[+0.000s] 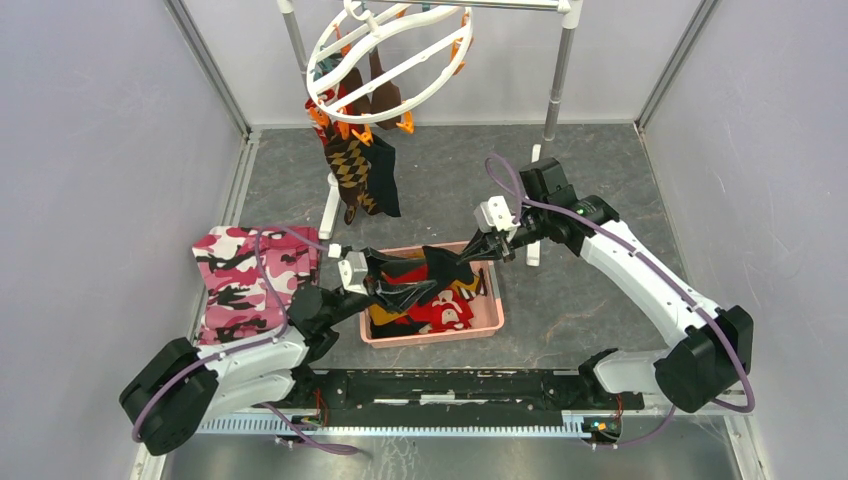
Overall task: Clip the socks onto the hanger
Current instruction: Pick up the sock from the bin.
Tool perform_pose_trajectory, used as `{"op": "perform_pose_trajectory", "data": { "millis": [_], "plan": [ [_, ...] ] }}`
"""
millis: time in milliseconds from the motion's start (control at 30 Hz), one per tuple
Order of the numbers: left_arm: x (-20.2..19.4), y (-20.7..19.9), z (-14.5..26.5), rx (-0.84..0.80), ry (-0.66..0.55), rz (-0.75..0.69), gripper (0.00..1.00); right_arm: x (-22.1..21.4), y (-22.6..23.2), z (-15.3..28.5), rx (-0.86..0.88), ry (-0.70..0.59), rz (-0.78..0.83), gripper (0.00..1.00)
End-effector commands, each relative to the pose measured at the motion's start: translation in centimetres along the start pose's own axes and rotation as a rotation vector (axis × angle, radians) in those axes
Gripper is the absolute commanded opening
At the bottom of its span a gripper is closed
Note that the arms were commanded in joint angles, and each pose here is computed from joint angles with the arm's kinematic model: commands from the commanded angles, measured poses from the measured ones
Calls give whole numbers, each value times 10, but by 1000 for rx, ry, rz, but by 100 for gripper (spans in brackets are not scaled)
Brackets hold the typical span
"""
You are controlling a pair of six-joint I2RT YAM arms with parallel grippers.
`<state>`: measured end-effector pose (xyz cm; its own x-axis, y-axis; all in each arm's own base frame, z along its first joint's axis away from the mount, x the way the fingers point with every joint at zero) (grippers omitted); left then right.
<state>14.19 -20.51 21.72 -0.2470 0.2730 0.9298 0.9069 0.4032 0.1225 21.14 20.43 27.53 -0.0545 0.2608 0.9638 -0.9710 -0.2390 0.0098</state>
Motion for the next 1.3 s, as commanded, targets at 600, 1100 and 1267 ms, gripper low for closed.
{"op": "perform_pose_trajectory", "data": {
  "millis": [600, 1100, 1267],
  "plan": [
    [7, 15, -13, 89, -86, -18, 57, 27, 6, 3, 26, -46, 77, 1],
    [-3, 24, -12, 123, -26, 21, 64, 31, 12, 4, 37, -63, 85, 2],
    [2, 26, -9, 92, -27, 47, 71, 30, 13, 4, 37, -64, 90, 2]
  ]
}}
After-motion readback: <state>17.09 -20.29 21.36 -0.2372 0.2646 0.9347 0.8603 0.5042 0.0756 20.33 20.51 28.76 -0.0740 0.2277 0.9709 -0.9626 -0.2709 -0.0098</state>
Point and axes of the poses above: each gripper's point midway between its finger pads, its own z axis back along the fingers, its own y axis along the line the jaws close on, x = y × z, the point moved 8 cm from there along z, back along the fingers, and after that the axes turned 13 degrees about -z, right-handed, at the moved point
